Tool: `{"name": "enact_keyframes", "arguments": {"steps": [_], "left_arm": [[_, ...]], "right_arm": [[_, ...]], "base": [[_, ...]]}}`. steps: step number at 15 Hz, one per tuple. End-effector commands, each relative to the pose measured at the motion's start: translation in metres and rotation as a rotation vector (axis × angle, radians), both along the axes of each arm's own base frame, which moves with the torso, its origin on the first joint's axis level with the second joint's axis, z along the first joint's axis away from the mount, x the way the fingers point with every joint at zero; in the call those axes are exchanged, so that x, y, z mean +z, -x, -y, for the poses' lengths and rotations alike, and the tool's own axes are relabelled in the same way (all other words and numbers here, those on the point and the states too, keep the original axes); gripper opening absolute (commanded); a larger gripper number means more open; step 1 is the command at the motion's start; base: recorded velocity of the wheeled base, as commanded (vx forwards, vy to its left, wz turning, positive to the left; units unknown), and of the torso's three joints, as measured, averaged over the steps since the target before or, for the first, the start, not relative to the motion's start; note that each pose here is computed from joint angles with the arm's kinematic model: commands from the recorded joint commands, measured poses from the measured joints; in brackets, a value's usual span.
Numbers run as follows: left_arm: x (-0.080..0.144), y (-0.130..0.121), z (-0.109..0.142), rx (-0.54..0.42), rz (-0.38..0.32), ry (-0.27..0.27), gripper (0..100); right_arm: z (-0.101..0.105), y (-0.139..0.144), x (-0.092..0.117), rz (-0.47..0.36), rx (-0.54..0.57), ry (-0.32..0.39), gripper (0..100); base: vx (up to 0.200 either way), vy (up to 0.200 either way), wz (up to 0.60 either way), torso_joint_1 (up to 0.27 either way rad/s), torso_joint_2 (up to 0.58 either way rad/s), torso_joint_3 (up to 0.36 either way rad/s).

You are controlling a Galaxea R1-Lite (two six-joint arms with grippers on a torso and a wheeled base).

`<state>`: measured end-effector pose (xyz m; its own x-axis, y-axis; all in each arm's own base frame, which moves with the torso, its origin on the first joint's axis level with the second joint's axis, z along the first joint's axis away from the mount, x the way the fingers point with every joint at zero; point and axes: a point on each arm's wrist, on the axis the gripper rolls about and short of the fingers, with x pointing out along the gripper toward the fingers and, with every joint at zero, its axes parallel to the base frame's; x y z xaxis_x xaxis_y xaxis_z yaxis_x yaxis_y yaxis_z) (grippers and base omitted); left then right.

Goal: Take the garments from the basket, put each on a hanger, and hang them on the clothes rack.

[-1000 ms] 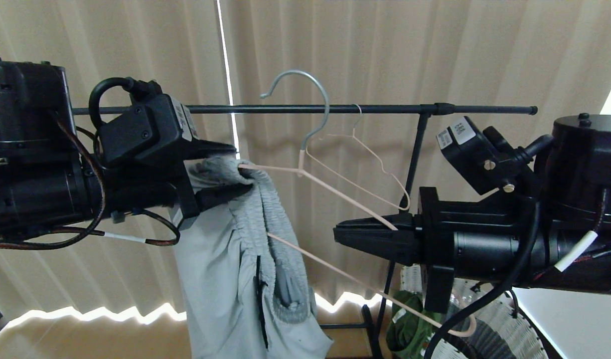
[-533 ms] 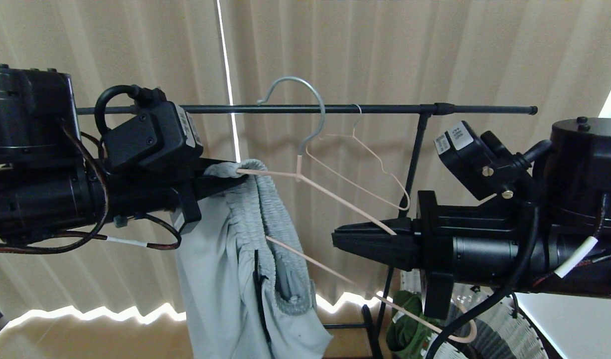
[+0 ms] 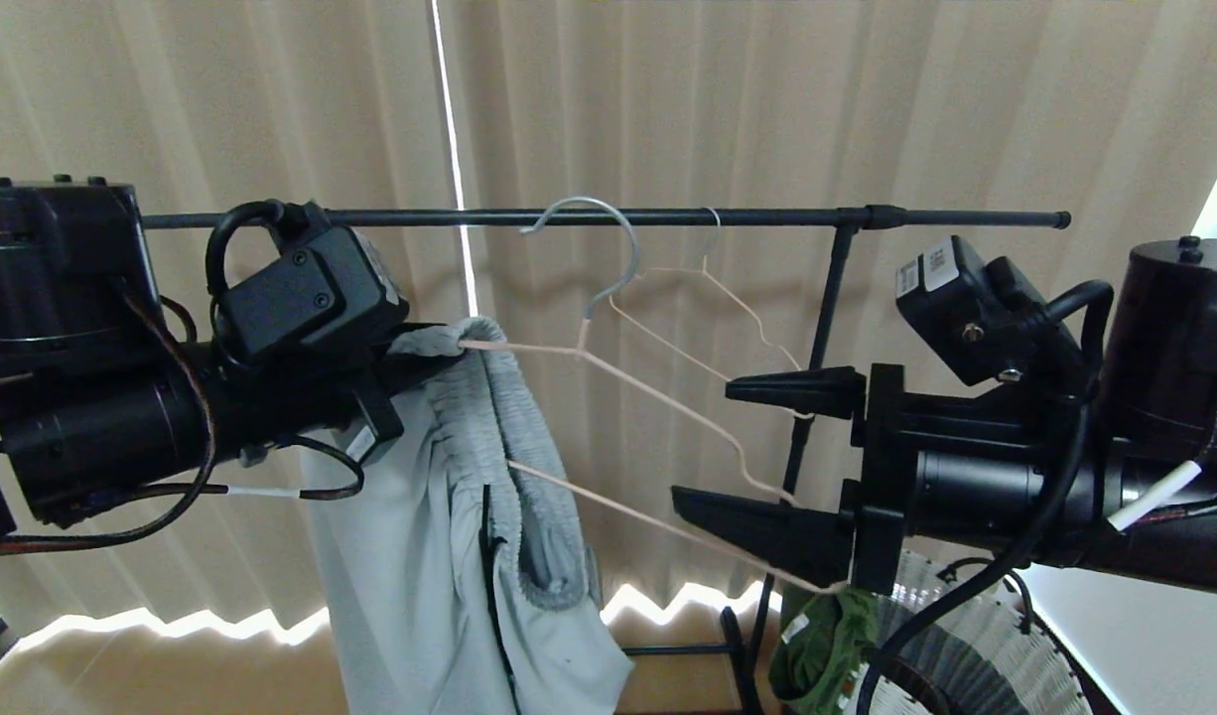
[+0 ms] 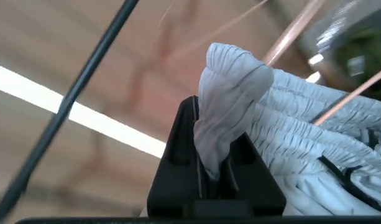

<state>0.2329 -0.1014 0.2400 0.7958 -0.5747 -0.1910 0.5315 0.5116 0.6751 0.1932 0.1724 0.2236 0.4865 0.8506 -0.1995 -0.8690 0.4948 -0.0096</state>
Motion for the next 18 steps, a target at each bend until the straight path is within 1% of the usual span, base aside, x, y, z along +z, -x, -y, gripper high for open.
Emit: {"name": "enact_keyframes", "arguments": {"steps": [1, 3, 4, 5, 6, 8, 9, 10, 11, 12, 13, 15, 18], "left_arm": [[-0.001, 0.001, -0.002, 0.080, -0.018, 0.012, 0], [-0.004, 0.001, -0.005, 0.253, -0.083, 0.033, 0], [-0.006, 0.000, -0.006, 0.316, -0.120, 0.046, 0], [-0.006, 0.000, -0.006, 0.321, -0.122, 0.047, 0], [-0.008, 0.001, -0.008, 0.401, -0.197, 0.091, 0], [-0.002, 0.001, -0.007, 0.443, -0.275, 0.204, 0], [0.001, 0.001, -0.005, 0.448, -0.296, 0.256, 0], [0.001, 0.001, -0.005, 0.448, -0.296, 0.256, 0], [0.007, 0.002, 0.001, 0.443, -0.326, 0.355, 0], [0.010, 0.004, 0.004, 0.422, -0.332, 0.384, 0], [0.012, 0.006, 0.007, 0.402, -0.334, 0.397, 0], [0.019, 0.013, 0.012, 0.332, -0.330, 0.430, 0], [0.030, 0.017, 0.017, 0.260, -0.316, 0.449, 0]], "right_arm": [[0.010, -0.004, 0.002, 0.023, -0.048, 0.003, 100], [0.017, -0.009, 0.003, 0.060, -0.114, 0.029, 100], [0.020, -0.011, 0.002, 0.070, -0.148, 0.039, 100], [0.020, -0.011, 0.002, 0.070, -0.149, 0.041, 100], [0.023, -0.014, -0.002, 0.062, -0.209, 0.063, 100], [0.024, -0.014, -0.011, 0.042, -0.249, 0.092, 100], [0.024, -0.013, -0.014, 0.036, -0.247, 0.097, 100], [0.024, -0.013, -0.014, 0.036, -0.247, 0.097, 100], [0.023, -0.011, -0.019, 0.019, -0.237, 0.105, 100], [0.020, -0.009, -0.023, 0.006, -0.221, 0.114, 100], [0.017, -0.009, -0.027, -0.008, -0.214, 0.122, 100], [0.012, -0.007, -0.030, -0.051, -0.205, 0.099, 100], [0.008, -0.011, -0.036, -0.082, -0.205, 0.098, 100]], "base": [[0.000, 0.000, 0.00, 0.000, 0.00, 0.000], [0.000, 0.000, 0.00, 0.000, 0.00, 0.000], [0.000, 0.000, 0.00, 0.000, 0.00, 0.000], [0.000, 0.000, 0.00, 0.000, 0.00, 0.000], [0.000, 0.000, 0.00, 0.000, 0.00, 0.000], [0.000, 0.000, 0.00, 0.000, 0.00, 0.000], [0.000, 0.000, 0.00, 0.000, 0.00, 0.000], [0.000, 0.000, 0.00, 0.000, 0.00, 0.000], [0.000, 0.000, 0.00, 0.000, 0.00, 0.000], [0.000, 0.000, 0.00, 0.000, 0.00, 0.000], [0.000, 0.000, 0.00, 0.000, 0.00, 0.000], [0.000, 0.000, 0.00, 0.000, 0.00, 0.000], [0.000, 0.000, 0.00, 0.000, 0.00, 0.000]]}}
